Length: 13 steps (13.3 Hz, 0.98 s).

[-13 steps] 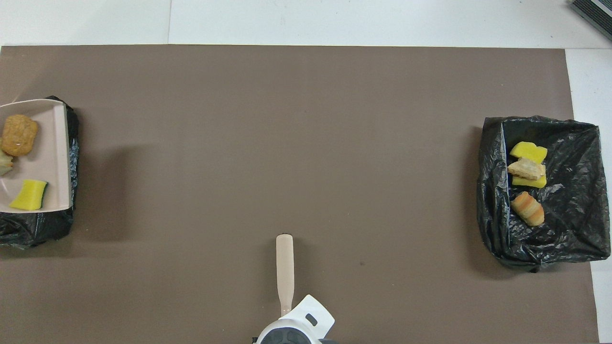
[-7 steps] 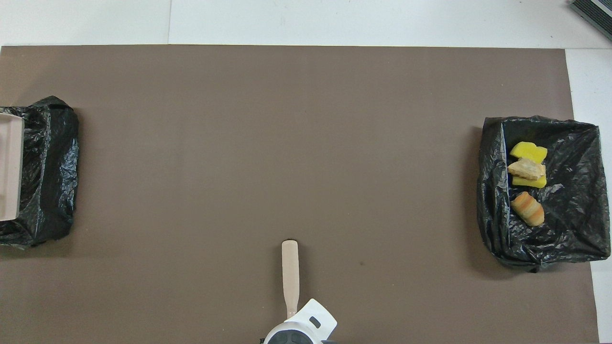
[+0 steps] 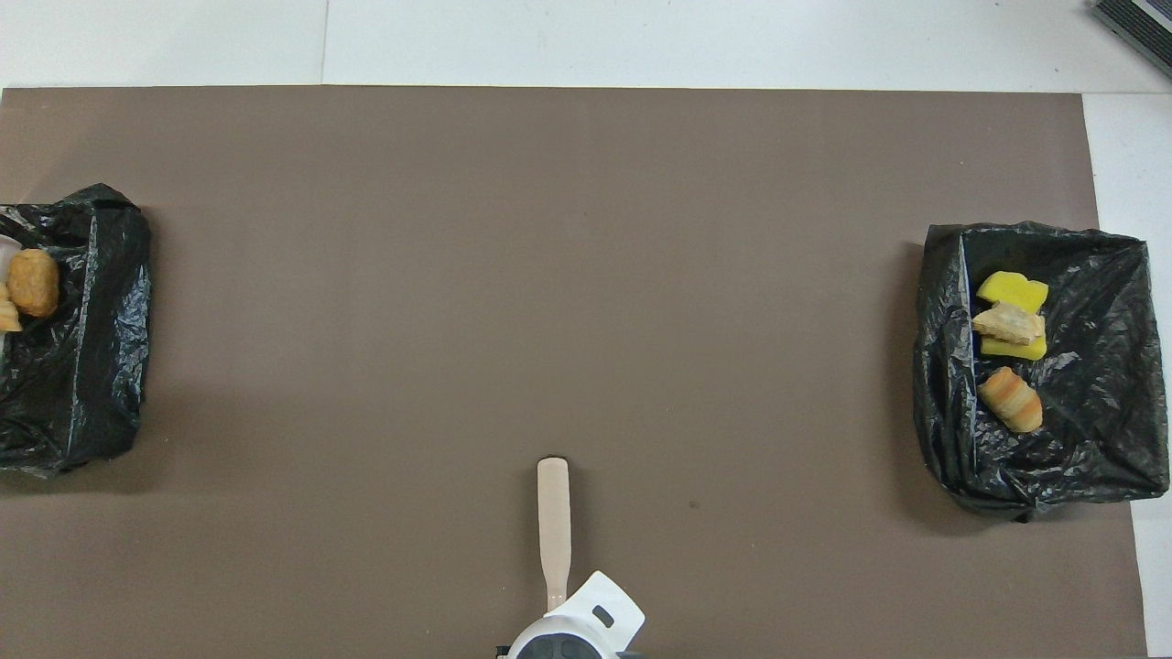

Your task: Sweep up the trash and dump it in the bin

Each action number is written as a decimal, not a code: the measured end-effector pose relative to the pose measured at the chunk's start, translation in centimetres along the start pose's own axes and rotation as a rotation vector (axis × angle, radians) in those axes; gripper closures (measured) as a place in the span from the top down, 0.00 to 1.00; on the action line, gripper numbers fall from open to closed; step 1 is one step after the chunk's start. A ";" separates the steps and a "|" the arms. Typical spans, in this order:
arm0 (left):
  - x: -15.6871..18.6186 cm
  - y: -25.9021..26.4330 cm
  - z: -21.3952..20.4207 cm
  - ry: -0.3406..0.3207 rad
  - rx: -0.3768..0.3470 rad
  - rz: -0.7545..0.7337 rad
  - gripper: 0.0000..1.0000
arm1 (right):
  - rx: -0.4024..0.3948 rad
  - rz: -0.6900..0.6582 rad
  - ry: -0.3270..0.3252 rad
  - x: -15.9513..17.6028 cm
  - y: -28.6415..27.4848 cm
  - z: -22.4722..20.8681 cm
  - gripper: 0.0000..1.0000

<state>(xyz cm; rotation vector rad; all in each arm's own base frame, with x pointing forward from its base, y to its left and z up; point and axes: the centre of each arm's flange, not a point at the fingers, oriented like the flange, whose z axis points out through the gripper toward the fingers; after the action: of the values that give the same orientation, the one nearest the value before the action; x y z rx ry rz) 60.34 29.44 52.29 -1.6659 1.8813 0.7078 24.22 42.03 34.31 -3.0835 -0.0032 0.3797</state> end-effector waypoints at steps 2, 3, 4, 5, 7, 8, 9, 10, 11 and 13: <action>0.1 0.8 -0.4 -0.131 0.006 0.028 0.32 | 0.004 0.009 0.003 0.1 -0.1 0.0 0.42; -0.4 1.4 -0.9 -0.178 0.002 0.031 0.32 | 0.008 0.021 0.006 0.1 -0.2 -0.1 0.55; -1.1 1.9 -1.8 -0.210 0.005 0.031 0.32 | 0.014 0.031 0.009 0.2 -0.3 -0.4 0.65; -1.9 2.4 -3.0 -0.232 0.016 0.023 0.32 | 0.024 0.034 0.015 0.4 -0.5 -0.9 0.78; -3.6 3.5 -5.9 -0.261 0.047 -0.002 0.32 | 0.054 0.049 0.035 1.2 -0.3 -2.6 0.99; -4.2 4.0 -7.3 -0.272 0.062 -0.012 0.32 | 0.076 0.070 0.052 2.0 0.2 -4.0 1.00; -4.4 4.2 -8.5 -0.279 0.076 -0.017 0.32 | 0.094 0.097 0.066 2.9 1.2 -5.6 1.00; -4.1 4.0 -9.5 -0.279 0.093 -0.017 0.32 | 0.100 0.127 0.070 3.7 2.6 -7.4 1.00; -3.3 3.5 -10.4 -0.262 0.114 -0.014 0.32 | 0.095 0.152 0.072 4.3 4.2 -9.3 1.00; -0.7 2.0 -11.7 -0.172 0.155 -0.024 0.32 | 0.053 0.181 0.091 5.2 8.0 -13.3 1.00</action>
<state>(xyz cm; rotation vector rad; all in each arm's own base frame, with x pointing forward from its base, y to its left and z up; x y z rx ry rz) 57.93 22.07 61.37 -1.4799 1.7470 0.6557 32.50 33.64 45.65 -3.0542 0.2847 0.2396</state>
